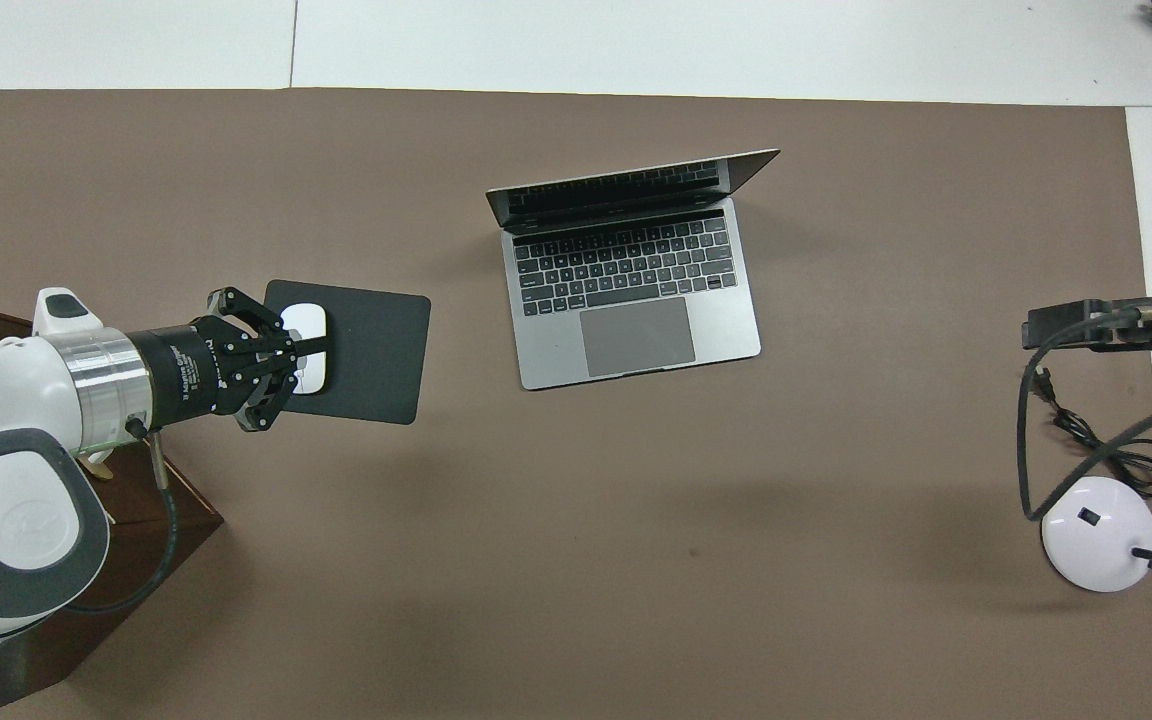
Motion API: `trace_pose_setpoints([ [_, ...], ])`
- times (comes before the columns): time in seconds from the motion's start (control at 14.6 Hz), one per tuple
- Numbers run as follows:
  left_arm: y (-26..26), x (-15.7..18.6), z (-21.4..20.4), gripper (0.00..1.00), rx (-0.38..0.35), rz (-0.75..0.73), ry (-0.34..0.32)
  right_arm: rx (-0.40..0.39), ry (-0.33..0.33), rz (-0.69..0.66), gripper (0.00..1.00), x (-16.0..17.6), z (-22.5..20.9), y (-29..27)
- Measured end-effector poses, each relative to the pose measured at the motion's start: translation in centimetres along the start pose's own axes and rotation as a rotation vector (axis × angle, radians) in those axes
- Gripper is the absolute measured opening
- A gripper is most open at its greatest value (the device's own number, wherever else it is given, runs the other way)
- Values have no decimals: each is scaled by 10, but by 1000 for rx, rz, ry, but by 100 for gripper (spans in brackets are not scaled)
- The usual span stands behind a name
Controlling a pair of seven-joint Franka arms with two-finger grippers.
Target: Close laptop with both arms
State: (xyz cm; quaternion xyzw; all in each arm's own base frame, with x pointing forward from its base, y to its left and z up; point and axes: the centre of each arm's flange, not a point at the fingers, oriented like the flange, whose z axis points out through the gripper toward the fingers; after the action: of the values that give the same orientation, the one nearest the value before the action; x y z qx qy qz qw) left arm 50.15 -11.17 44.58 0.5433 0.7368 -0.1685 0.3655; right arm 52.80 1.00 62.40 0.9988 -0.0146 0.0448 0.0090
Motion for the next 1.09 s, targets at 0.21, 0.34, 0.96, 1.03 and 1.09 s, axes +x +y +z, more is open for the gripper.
trace_pose_setpoints([
  [0.21, -9, 11, 31, 1, -83, -235, -90, 0, 1, 0, 14, 0, 0, 0],
  [0.34, -23, 22, 56, 1, -168, -405, -102, 0, 1, 0, 1, 0, 0, 0],
  [0.96, -82, 29, 131, 1, -154, -641, -71, 16, 124, -50, 1, 12, -10, -30],
  [1.03, -84, 31, 136, 1, -150, -654, -69, 20, 147, -60, 1, 15, -10, -37],
  [1.09, -86, 31, 142, 1, -146, -667, -69, 25, 169, -73, 1, 18, -9, -45],
])
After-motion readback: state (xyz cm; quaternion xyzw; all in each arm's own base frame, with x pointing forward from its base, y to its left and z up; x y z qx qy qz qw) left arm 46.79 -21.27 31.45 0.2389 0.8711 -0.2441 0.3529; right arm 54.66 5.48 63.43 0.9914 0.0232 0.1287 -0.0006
